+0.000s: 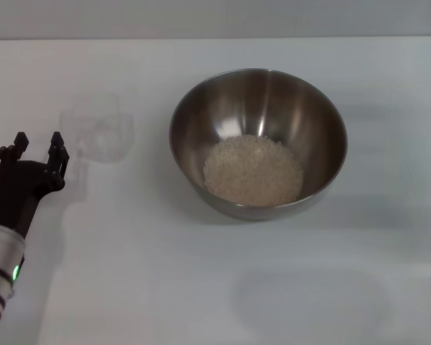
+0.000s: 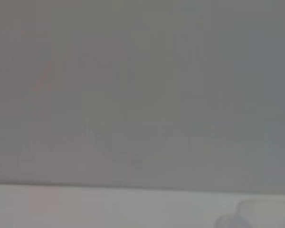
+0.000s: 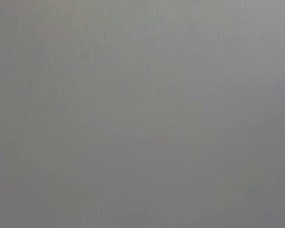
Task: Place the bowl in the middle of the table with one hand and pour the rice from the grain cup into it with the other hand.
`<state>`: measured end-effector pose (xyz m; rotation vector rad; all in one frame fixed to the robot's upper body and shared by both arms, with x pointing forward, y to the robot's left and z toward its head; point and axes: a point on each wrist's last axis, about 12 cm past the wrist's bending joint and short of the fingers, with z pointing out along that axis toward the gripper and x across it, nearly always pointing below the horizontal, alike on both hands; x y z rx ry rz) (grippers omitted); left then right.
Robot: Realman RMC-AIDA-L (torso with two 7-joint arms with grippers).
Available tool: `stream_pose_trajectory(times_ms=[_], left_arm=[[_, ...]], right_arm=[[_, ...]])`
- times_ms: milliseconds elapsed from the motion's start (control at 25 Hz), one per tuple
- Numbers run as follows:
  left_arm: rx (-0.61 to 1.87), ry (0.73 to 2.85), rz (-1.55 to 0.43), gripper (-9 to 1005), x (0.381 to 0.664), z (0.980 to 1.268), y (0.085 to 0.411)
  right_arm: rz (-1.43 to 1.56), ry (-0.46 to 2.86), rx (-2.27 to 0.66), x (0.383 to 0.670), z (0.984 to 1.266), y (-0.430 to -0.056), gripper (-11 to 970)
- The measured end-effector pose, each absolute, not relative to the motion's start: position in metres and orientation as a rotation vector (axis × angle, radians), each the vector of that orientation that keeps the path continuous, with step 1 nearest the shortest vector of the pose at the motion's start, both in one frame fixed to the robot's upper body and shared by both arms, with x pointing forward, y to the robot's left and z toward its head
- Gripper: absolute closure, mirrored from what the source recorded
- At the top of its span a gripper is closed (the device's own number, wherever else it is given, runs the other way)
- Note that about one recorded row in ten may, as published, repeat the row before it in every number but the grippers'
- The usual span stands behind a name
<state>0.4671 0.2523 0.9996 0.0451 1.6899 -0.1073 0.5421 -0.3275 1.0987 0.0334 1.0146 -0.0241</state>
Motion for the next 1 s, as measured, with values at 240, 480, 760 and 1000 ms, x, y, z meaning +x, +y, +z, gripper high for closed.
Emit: stream_pose_trajectory(times_ms=[240,480,760,1000], left_arm=[[0.073,1.525,-0.162,441,0.441,1.006,0.258],[0.026,1.334,-0.255,389,0.427,1.02,0.278],[0.011,1.268,-0.23,150,0.434,1.027,0.291],[0.01,1.256,-0.223,150,0.437,1.029,0.293]], right_arm=[[-0.028,1.009,0.037,0.542,1.1,-0.328,471],[-0.039,1.02,0.04,0.542,1.098,-0.33,471],[-0.029,1.035,0.044,0.543,1.094,-0.322,472],[-0.033,1.05,0.022,0.543,1.091,-0.316,472]])
